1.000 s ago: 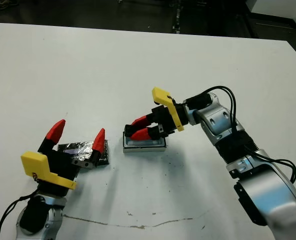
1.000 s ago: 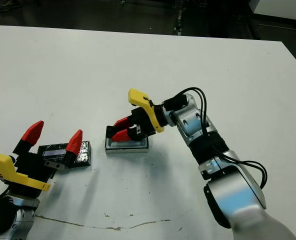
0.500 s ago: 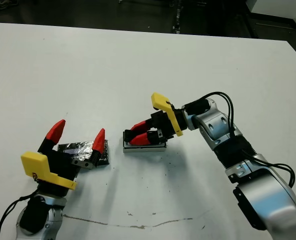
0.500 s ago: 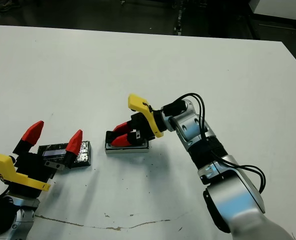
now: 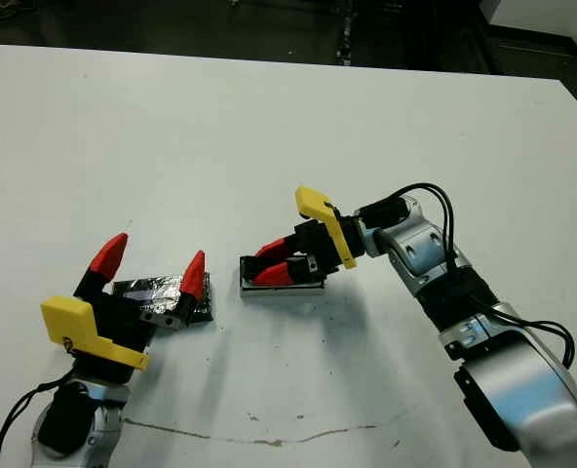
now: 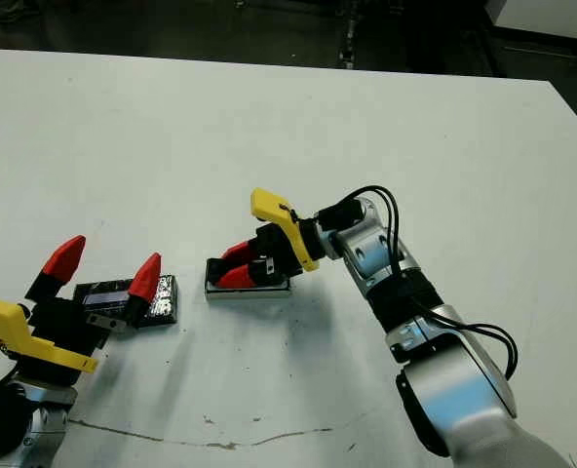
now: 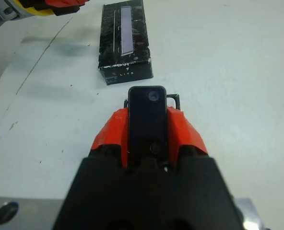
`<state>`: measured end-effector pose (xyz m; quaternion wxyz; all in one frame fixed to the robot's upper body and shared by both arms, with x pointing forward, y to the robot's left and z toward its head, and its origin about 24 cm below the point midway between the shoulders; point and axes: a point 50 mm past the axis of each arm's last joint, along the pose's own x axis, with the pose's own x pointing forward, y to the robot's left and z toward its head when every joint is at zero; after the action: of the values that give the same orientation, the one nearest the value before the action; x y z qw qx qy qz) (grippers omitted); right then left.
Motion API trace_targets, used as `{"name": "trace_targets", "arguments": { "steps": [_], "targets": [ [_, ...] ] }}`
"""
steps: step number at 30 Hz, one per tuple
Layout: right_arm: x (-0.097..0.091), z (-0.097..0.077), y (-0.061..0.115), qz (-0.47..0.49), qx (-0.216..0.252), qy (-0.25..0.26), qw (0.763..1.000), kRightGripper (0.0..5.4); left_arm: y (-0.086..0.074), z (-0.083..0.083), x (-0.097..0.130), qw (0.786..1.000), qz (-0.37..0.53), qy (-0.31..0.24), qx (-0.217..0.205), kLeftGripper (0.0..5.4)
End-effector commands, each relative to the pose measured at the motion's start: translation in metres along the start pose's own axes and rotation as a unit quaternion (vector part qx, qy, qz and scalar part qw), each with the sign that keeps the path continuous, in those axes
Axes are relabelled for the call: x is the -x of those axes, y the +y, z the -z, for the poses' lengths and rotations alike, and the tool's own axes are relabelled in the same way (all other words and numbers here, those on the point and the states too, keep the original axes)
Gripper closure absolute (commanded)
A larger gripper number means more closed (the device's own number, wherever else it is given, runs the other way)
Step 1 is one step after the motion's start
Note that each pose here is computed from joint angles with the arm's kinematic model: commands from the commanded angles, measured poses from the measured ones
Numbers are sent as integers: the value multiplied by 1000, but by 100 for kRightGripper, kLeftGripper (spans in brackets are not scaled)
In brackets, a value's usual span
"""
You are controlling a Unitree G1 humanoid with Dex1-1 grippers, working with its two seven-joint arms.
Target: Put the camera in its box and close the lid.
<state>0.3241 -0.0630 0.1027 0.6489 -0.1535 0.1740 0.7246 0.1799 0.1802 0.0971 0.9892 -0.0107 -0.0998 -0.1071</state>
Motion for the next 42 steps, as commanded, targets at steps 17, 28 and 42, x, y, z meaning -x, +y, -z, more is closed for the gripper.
{"name": "trace_targets", "arguments": {
  "steps": [17, 28, 42],
  "targets": [
    [20, 12, 1, 20, -3, 28, 999, 374, 1, 3, 3, 1000, -2, 9, -1, 0],
    [19, 14, 3, 2, -5, 52, 999, 356, 1, 3, 3, 1000, 0, 8, 4, 0],
    [17, 10, 4, -13, 57, 52, 997, 143, 1, 4, 2, 1000, 1, 7, 1, 0]
  ]
}}
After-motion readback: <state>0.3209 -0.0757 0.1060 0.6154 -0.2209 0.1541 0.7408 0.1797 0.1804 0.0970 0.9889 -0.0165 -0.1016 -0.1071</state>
